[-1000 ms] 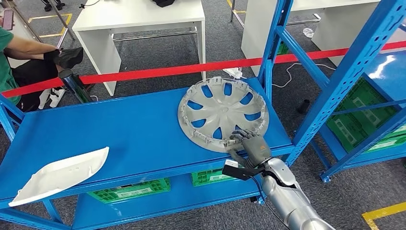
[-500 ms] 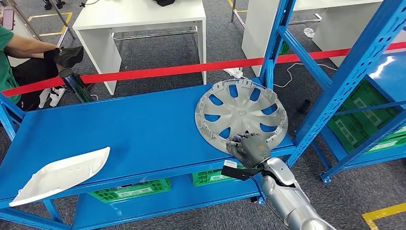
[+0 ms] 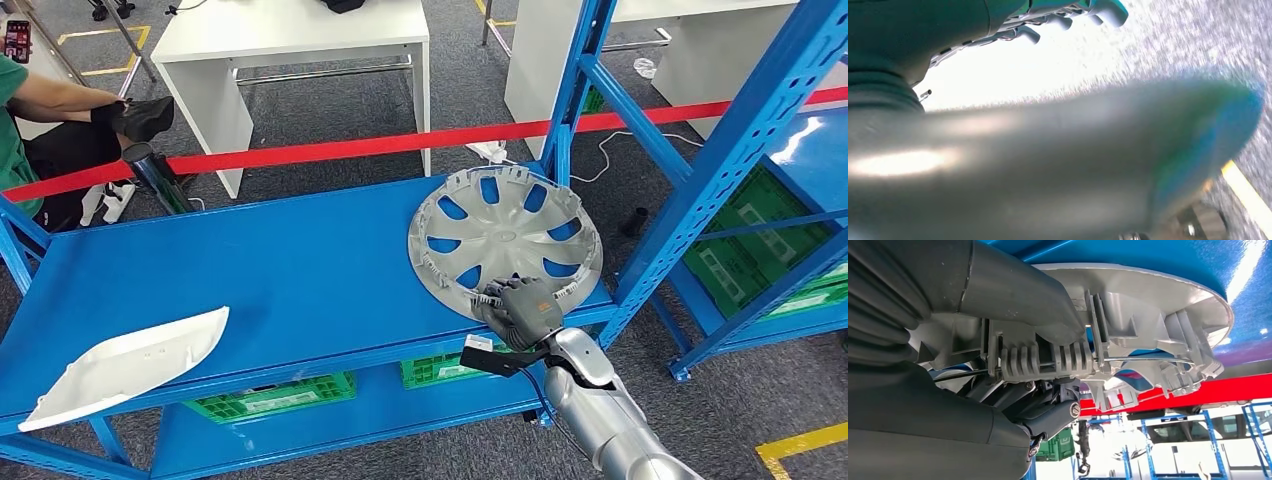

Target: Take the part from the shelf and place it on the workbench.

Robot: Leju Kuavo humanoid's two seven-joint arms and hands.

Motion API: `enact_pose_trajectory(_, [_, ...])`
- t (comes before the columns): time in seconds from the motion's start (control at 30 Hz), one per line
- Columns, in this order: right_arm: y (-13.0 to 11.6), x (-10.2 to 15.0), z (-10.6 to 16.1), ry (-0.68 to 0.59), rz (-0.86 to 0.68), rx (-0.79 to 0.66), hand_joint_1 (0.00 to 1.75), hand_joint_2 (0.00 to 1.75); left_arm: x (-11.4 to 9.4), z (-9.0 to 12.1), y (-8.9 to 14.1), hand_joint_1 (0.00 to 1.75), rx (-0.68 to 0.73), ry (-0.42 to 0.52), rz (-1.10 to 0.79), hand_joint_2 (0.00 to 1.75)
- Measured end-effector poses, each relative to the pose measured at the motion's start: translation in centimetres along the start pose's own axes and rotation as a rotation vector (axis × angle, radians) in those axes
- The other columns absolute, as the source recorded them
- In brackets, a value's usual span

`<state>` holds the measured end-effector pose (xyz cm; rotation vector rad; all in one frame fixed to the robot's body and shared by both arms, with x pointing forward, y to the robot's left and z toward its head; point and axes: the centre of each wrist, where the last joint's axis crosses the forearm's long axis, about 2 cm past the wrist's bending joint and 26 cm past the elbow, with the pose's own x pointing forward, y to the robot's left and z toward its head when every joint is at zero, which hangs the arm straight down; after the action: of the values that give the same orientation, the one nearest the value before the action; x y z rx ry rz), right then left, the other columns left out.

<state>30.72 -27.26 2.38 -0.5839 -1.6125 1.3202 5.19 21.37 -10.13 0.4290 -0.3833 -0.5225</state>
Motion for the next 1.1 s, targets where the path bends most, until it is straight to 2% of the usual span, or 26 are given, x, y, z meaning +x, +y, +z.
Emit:
enact_pose_trajectory(0.13, [-0.1, 0.1, 0.0, -0.001, 0.015, -0.003, 1.75, 1.75, 0.0, 0.0, 0.2, 0.0, 0.066, 0.012, -0.01, 1.75])
enact_pose_trajectory(0.37, [-0.3, 0.3, 0.0, -0.005, 0.045, -0.025, 1.75, 1.75, 0.1, 0.0, 0.2, 0.0, 0.08, 0.009, -0.015, 1.75])
enact_pose_trajectory(0.73, [-1.0, 1.0, 0.1, 0.012, 0.108, -0.17, 1.75, 1.75, 0.2, 0.0, 0.2, 0.0, 0.106, -0.01, -0.011, 1.75])
enact_pose_trajectory(1.1, [-3.7, 2.2, -1.5, -0.021, 0.321, -0.305, 1.75, 1.75, 1.0, 0.2, -0.2, 0.0, 0.087, -0.046, 0.028, 1.75])
